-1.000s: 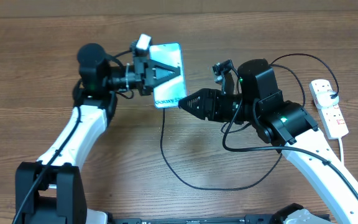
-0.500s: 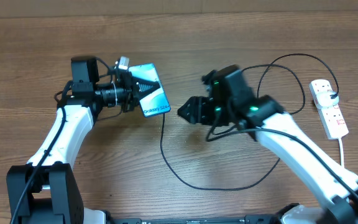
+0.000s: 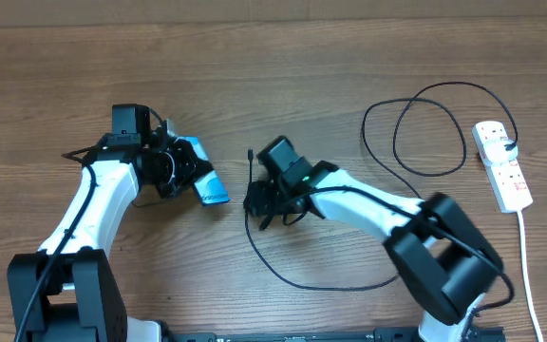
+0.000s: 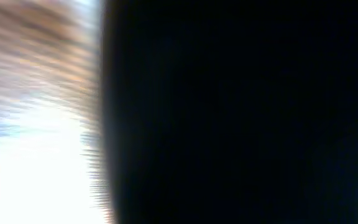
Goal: Plug charger to phone and switch on socket
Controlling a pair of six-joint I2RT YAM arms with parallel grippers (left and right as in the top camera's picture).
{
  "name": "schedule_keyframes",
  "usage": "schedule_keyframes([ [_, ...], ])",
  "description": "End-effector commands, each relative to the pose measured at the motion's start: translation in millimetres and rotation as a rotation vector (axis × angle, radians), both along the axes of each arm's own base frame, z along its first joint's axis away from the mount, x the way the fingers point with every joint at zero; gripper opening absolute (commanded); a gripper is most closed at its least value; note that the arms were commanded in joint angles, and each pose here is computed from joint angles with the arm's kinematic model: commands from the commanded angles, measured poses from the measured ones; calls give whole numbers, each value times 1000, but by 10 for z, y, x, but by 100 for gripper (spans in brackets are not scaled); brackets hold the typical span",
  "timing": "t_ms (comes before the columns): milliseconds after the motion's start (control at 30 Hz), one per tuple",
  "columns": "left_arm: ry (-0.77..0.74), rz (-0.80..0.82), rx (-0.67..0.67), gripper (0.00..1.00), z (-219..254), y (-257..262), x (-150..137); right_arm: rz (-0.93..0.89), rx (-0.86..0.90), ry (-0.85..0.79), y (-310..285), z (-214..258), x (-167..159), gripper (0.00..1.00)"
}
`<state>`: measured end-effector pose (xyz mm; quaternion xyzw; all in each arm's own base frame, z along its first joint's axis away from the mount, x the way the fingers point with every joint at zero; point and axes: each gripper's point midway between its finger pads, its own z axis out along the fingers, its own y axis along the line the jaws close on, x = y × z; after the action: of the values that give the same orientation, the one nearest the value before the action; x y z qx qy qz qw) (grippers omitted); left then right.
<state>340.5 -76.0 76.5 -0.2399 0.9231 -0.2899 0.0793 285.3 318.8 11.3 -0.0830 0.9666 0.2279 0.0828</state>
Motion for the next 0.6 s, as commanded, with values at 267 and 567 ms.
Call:
schedule_keyframes([
  [267,3,18,261,4,-100,406,-34,-84,-117,-202,-55,-201,408,44],
  [567,28,-5,266,4,-122,402,-110,-109,-166,-414,-74,-114,806,31],
])
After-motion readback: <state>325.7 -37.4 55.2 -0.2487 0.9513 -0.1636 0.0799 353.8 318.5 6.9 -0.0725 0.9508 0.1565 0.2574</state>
